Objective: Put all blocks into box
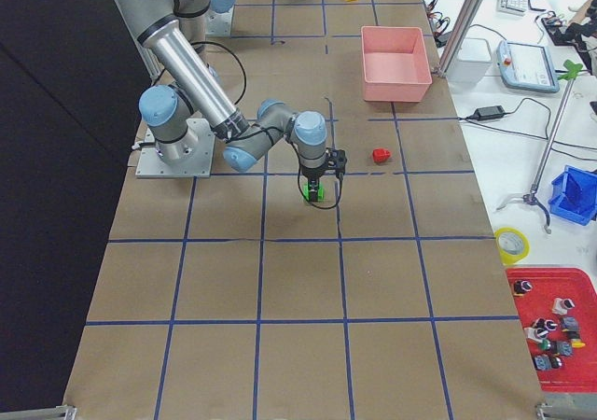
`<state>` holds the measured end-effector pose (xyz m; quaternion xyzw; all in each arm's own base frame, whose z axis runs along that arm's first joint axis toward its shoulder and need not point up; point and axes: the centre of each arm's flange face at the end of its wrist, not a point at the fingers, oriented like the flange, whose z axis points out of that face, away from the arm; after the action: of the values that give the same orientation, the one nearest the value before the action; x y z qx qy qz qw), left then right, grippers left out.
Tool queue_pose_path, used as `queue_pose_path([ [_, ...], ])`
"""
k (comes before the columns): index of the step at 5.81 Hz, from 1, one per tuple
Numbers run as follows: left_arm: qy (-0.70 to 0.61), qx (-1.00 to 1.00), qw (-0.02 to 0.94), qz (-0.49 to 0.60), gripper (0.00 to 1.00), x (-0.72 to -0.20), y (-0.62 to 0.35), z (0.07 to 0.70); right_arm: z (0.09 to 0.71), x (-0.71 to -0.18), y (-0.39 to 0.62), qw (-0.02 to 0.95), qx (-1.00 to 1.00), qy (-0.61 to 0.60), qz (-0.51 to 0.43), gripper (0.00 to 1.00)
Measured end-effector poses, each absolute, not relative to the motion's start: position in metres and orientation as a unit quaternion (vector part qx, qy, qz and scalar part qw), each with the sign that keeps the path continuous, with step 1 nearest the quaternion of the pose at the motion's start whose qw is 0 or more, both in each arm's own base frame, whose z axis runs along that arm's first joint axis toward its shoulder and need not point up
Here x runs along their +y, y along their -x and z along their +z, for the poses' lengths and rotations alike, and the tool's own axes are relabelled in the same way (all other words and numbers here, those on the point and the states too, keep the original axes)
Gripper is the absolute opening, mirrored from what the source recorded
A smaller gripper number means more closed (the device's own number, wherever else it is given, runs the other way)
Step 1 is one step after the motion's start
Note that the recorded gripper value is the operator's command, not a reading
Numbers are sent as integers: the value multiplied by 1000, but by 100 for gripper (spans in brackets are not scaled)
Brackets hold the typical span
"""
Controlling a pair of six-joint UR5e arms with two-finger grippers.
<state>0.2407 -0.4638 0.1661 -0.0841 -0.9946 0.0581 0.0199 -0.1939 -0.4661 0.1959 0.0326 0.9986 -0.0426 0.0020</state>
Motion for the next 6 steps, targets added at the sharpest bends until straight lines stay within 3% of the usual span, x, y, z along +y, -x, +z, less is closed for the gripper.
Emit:
queue_pose_path([
  [3, 86, -994, 21, 61, 68, -458, -232, 167, 187, -462, 192, -1, 999, -31, -43, 93],
  [4, 87, -994, 20, 61, 57, -456, -231, 168, 184, -462, 192, 1, 999, -31, -40, 84],
  [6, 87, -994, 17, 61, 28, -456, -232, 170, 181, -462, 192, 2, 999, -31, -37, 34],
])
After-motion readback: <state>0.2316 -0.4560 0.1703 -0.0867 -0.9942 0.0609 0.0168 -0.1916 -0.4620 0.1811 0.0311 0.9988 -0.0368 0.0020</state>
